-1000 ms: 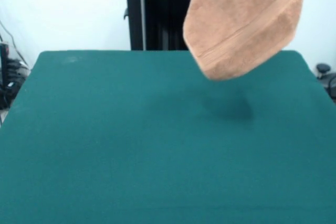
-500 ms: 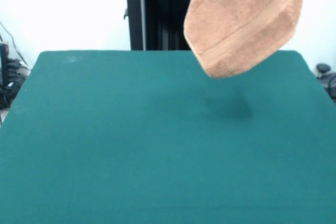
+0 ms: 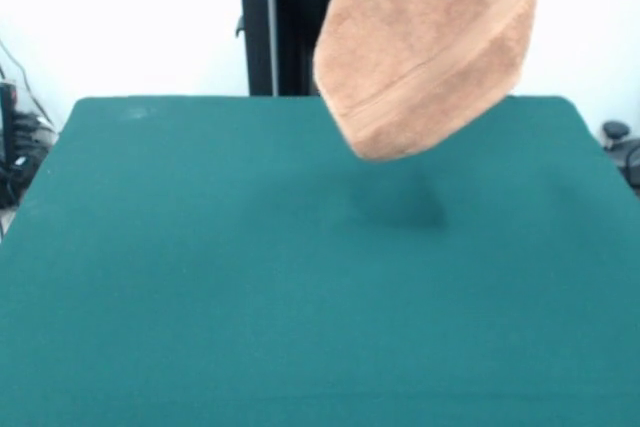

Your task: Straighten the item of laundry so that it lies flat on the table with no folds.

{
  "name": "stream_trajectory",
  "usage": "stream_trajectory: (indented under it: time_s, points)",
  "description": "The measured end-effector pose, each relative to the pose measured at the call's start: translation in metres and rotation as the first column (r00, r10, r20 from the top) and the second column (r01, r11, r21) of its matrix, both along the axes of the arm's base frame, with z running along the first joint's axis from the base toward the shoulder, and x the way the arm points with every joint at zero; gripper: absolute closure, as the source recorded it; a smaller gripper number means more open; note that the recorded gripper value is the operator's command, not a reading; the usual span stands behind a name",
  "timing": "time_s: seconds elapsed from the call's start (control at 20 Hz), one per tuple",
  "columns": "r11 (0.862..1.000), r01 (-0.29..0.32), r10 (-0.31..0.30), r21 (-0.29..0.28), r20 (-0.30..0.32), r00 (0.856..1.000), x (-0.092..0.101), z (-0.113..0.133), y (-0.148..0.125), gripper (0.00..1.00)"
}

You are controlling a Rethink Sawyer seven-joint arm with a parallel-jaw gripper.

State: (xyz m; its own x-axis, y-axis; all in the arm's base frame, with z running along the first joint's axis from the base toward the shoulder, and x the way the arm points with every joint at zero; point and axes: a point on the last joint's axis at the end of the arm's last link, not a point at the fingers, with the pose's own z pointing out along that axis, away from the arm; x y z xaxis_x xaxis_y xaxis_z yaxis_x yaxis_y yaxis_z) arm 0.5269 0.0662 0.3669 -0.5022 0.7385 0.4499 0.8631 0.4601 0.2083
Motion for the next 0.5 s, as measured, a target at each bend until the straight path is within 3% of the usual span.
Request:
stream_trajectory:
  time_s: [0.3,0.5]
  points:
    - [0.998,0.030,-0.031,-0.058,-0.007,1.000,0.011,-0.037,-0.026,1.00]
    - [0.987,0.005,-0.006,-0.158,-0.005,1.000,0.013,-0.079,-0.048,1.00]
